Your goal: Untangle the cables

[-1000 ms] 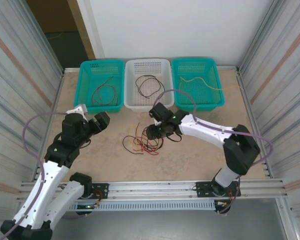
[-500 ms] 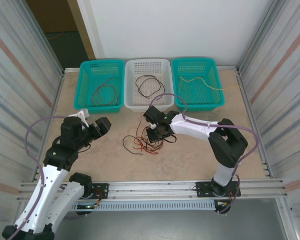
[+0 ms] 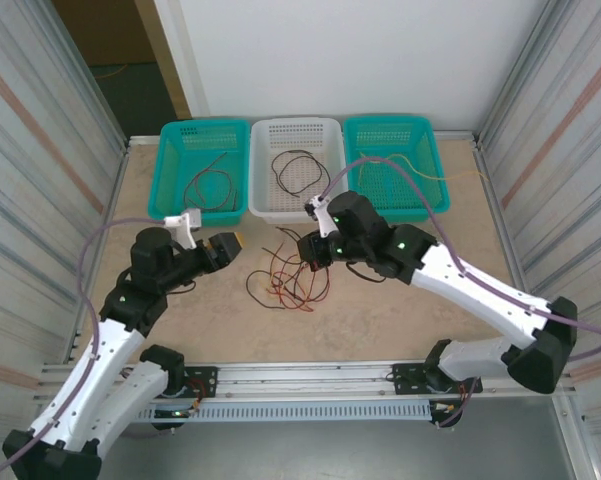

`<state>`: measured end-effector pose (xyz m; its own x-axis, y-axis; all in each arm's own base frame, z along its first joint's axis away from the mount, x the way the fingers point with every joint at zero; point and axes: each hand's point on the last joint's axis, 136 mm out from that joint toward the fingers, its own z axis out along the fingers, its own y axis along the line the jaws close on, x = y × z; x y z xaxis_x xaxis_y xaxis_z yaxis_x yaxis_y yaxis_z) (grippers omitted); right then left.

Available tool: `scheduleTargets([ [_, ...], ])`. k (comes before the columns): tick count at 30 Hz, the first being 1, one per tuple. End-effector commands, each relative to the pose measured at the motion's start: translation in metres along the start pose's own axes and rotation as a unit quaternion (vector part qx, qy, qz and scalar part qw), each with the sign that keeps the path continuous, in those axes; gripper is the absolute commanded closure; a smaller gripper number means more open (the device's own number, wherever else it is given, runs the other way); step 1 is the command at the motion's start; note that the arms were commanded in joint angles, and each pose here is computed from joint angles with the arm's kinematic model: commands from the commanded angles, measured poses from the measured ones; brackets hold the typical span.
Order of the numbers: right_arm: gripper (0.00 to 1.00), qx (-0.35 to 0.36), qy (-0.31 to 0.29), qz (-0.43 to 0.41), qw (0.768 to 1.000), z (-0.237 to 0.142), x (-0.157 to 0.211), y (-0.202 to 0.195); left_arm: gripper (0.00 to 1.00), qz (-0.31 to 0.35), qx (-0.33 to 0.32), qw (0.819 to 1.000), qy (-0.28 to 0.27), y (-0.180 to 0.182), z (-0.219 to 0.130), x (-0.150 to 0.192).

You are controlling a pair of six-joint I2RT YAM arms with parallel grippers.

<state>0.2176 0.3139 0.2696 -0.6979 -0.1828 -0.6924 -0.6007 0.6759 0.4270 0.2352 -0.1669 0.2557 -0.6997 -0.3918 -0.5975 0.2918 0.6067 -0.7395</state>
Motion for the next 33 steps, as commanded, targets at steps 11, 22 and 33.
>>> scheduleTargets([
  [11,0.97,-0.067,-0.057,-0.045,0.995,-0.051,-0.029,0.037,0.29,0.064,0.124,0.99,0.017,-0.069,0.02,0.011],
  [22,0.98,-0.066,-0.047,-0.05,0.995,-0.044,-0.03,0.027,0.34,0.125,0.162,0.978,0.042,-0.089,0.023,0.013],
  [33,0.98,-0.102,-0.054,-0.038,0.993,-0.055,-0.042,0.022,0.42,0.361,0.124,0.923,0.05,-0.118,0.01,0.016],
])
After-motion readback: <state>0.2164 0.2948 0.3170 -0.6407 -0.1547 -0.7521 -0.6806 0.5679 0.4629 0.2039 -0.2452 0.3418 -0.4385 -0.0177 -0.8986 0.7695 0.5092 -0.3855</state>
